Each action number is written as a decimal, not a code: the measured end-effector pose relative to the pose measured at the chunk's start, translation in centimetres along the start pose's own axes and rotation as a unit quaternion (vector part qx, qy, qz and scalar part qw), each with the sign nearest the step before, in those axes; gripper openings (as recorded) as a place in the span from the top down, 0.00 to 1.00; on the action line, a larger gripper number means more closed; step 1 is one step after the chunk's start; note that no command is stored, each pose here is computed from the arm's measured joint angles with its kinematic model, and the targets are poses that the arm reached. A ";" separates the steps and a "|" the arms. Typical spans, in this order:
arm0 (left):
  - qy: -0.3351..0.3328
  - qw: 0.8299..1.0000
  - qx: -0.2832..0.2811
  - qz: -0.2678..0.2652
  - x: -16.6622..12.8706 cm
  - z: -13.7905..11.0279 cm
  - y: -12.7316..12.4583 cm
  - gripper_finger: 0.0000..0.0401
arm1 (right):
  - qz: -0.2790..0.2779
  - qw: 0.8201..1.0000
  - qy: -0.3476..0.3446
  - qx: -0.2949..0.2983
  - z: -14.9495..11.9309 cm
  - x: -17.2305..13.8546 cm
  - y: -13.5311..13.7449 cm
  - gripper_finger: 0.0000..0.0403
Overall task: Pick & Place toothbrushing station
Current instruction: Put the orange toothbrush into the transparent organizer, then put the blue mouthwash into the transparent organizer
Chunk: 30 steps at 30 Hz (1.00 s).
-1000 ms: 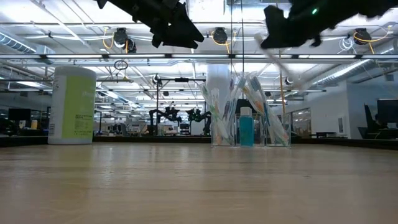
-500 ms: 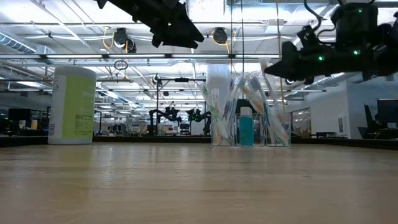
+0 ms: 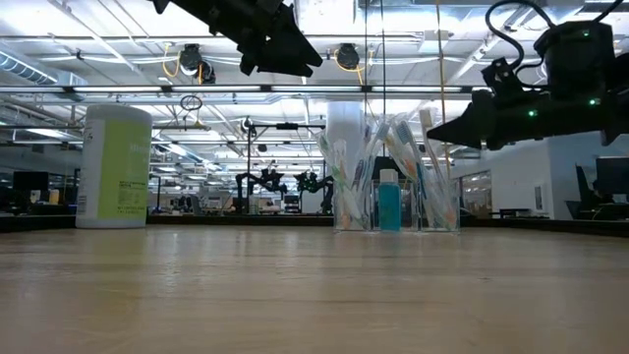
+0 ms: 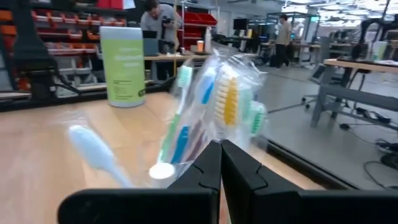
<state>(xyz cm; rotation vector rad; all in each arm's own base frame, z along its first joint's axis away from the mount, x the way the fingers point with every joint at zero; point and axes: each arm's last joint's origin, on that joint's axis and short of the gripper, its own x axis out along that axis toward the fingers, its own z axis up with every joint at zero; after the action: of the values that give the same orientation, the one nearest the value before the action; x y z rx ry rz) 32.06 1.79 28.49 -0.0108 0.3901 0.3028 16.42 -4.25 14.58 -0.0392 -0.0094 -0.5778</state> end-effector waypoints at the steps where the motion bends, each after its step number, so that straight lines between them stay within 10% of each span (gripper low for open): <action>1: 0.000 1.000 0.000 0.000 0.0 0.0 0.0 0.52 | 0.004 1.000 0.001 0.002 0.0 -0.1 0.1 1.00; 30: 0.001 1.000 -0.001 0.000 0.0 0.0 0.0 0.52 | 0.030 0.999 -0.001 -0.033 0.9 -3.8 5.4 0.68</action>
<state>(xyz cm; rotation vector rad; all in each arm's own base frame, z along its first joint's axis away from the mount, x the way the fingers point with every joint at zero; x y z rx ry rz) 32.06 1.79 28.47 -0.0131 0.3912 0.3033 16.18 2.33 15.27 -0.1037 0.0088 -0.5185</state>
